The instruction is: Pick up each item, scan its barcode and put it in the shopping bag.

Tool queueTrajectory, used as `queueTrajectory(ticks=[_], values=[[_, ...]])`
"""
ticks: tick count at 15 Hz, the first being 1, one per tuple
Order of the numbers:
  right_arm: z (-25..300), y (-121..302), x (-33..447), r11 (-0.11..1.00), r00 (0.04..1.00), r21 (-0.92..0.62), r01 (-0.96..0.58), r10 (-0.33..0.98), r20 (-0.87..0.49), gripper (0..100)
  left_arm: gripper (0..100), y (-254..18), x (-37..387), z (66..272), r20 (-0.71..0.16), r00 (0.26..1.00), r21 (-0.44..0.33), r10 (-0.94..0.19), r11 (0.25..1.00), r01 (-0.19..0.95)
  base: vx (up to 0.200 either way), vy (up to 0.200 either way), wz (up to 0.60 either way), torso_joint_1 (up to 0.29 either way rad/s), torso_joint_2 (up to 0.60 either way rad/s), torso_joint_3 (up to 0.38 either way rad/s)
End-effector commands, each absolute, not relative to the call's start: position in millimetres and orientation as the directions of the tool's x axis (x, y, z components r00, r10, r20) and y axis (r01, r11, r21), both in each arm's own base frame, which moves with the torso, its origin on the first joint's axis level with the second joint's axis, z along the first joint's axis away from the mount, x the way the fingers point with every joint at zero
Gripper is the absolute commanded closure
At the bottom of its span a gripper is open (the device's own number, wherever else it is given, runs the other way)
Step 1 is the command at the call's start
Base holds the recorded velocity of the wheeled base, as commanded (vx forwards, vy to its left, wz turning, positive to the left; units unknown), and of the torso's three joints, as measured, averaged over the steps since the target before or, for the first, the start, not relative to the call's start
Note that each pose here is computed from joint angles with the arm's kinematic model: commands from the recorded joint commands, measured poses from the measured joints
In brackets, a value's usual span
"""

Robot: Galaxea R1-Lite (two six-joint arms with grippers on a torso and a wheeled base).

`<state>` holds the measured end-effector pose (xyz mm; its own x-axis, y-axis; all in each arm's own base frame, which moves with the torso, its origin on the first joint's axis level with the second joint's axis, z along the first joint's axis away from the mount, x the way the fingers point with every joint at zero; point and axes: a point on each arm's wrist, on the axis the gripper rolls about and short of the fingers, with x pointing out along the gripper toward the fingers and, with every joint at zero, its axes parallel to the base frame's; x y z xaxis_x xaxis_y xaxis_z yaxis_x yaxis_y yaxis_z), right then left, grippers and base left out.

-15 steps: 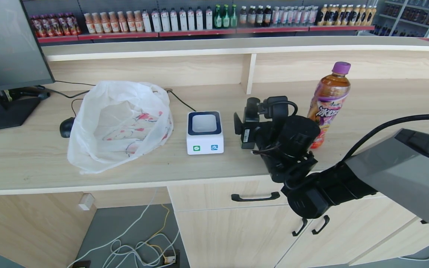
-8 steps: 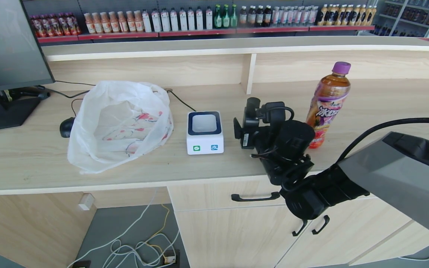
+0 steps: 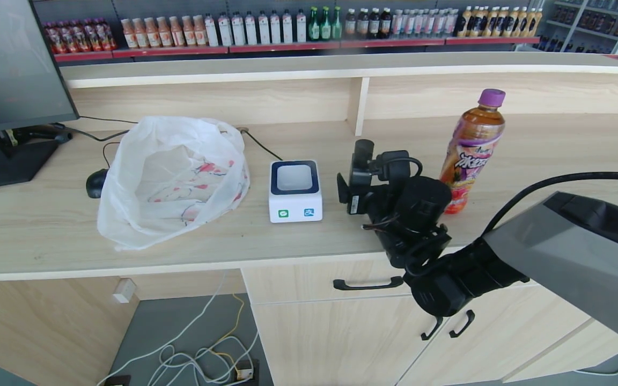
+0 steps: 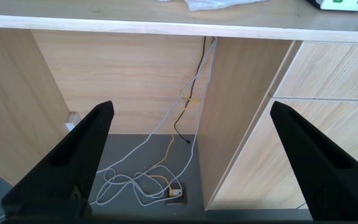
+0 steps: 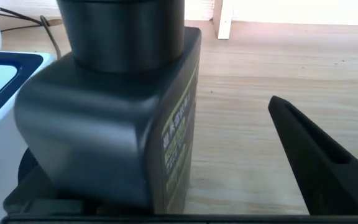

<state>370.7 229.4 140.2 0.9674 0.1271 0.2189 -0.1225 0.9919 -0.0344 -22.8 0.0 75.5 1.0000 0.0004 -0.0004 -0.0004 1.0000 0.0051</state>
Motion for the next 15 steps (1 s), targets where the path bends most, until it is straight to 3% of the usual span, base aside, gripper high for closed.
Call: queueTrajectory(ticks=[1,15], values=[[140,227,372,0.992,0.968,-0.036,-0.12,0.125,0.218,100,0,0,-23,75,0.0,1.0,0.005,0.002,1.0,-0.002,0.0,0.0,0.0,0.0,0.0,0.0],[152,224,370,0.99,0.958,-0.03,-0.137,0.14,0.251,100,0,0,-23,75,0.0,1.0,0.006,0.002,1.0,-0.002,0.0,0.0,0.0,0.0,0.0,0.0]])
